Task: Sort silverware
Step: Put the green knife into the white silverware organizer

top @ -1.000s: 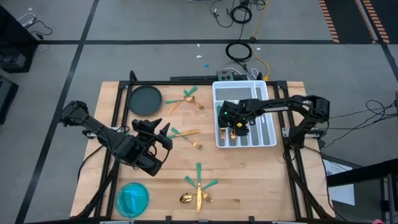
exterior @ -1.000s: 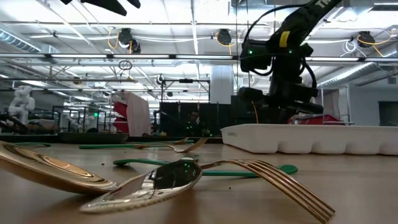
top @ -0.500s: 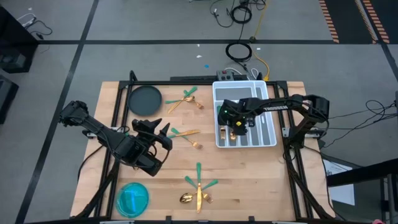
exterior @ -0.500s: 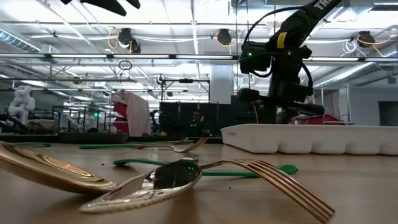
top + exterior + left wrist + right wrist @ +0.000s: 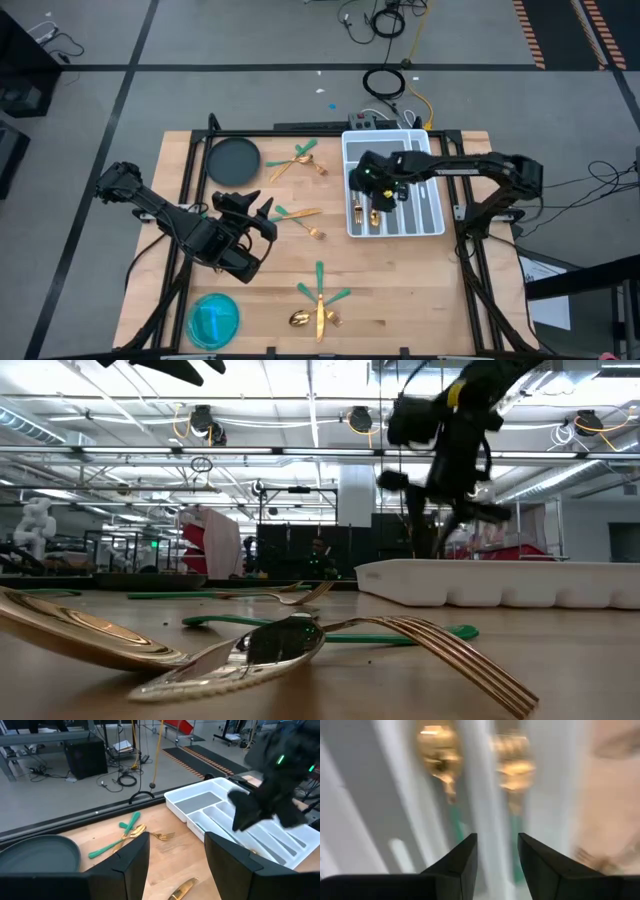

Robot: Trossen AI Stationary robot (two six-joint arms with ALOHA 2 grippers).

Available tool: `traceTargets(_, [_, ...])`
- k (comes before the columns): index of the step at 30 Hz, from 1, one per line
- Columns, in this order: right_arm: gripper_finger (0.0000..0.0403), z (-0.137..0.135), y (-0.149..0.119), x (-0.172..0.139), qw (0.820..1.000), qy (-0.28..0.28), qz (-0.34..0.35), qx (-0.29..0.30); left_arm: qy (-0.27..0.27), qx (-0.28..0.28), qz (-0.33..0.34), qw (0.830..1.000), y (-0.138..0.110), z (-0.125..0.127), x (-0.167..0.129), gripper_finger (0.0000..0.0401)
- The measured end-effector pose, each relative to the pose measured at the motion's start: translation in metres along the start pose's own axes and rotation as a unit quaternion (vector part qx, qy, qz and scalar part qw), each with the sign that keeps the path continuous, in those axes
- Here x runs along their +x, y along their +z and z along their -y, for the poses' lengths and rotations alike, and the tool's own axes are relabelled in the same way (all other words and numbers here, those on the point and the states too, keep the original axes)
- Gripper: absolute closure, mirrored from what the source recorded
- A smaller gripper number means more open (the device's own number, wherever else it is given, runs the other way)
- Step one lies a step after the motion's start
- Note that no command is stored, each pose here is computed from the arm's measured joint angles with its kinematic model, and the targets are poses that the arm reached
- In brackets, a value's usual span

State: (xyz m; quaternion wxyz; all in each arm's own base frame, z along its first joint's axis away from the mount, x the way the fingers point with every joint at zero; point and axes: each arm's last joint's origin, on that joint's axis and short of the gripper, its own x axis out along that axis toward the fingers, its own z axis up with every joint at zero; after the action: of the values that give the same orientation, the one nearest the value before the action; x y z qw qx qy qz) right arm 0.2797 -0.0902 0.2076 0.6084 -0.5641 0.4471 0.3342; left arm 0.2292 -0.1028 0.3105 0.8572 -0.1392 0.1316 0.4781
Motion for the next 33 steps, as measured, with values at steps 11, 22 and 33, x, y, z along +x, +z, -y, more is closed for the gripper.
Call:
traceTargets(11, [0.0274,0.077,-0.021,-0.118,0.833,-0.344,0.074,0.427,-0.059,-0.131,0.107,0.984,0.017,-0.007,-0.023,0.0205])
traceTargets(22, [0.0274,0.114,-0.057,-0.165,0.712,-0.426,0.127,0.544,-0.106,-0.128,0.055,0.985,0.066,-0.066,-0.044,0.0205])
traceTargets(33, [0.0274,0.107,-0.066,-0.141,0.777,-0.240,0.119,0.570,-0.234,-0.068,-0.078,0.967,0.112,-0.099,-0.032,0.0205])
